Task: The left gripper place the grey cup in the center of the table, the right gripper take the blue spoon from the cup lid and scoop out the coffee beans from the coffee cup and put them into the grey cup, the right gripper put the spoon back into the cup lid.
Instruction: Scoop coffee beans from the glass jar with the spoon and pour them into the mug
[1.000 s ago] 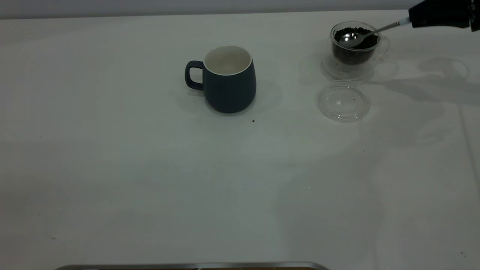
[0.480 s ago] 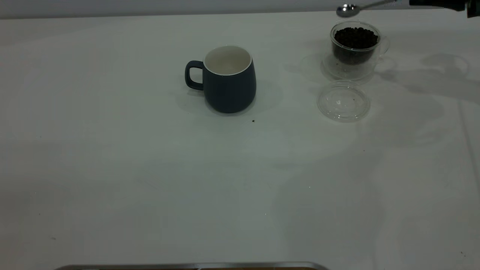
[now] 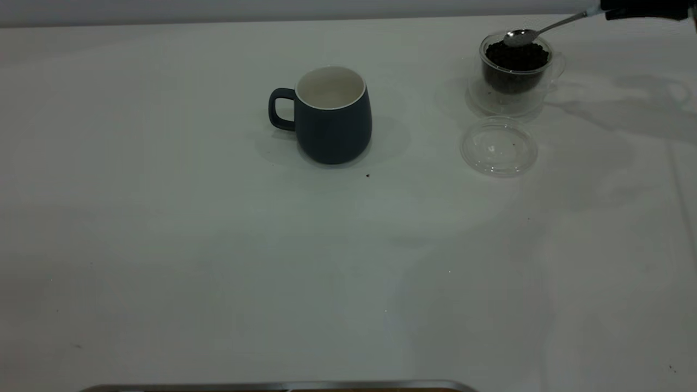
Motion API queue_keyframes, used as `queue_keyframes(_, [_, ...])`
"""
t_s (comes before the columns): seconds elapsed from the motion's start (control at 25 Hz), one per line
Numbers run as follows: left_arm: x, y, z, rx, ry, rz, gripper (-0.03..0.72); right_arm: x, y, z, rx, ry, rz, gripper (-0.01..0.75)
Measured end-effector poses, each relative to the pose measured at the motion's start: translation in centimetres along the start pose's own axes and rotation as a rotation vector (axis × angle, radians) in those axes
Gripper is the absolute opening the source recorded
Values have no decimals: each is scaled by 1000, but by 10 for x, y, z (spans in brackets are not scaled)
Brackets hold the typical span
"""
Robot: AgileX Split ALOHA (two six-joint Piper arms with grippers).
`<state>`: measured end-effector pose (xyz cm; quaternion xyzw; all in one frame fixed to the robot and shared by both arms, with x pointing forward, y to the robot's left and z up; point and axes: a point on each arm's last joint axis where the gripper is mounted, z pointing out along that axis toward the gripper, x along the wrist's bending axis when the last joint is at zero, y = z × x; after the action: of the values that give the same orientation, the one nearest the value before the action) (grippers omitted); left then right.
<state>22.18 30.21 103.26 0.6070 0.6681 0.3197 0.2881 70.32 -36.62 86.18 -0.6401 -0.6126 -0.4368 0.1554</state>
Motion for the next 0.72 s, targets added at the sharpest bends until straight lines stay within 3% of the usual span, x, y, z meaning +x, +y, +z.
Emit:
queue_keyframes(0.24, [0, 0, 0, 0, 0, 0, 474, 24, 21, -19, -34, -31, -30, 100])
queue_keyframes(0.72, [0, 0, 0, 0, 0, -3, 474, -1, 12, 5, -1, -105, 16, 100])
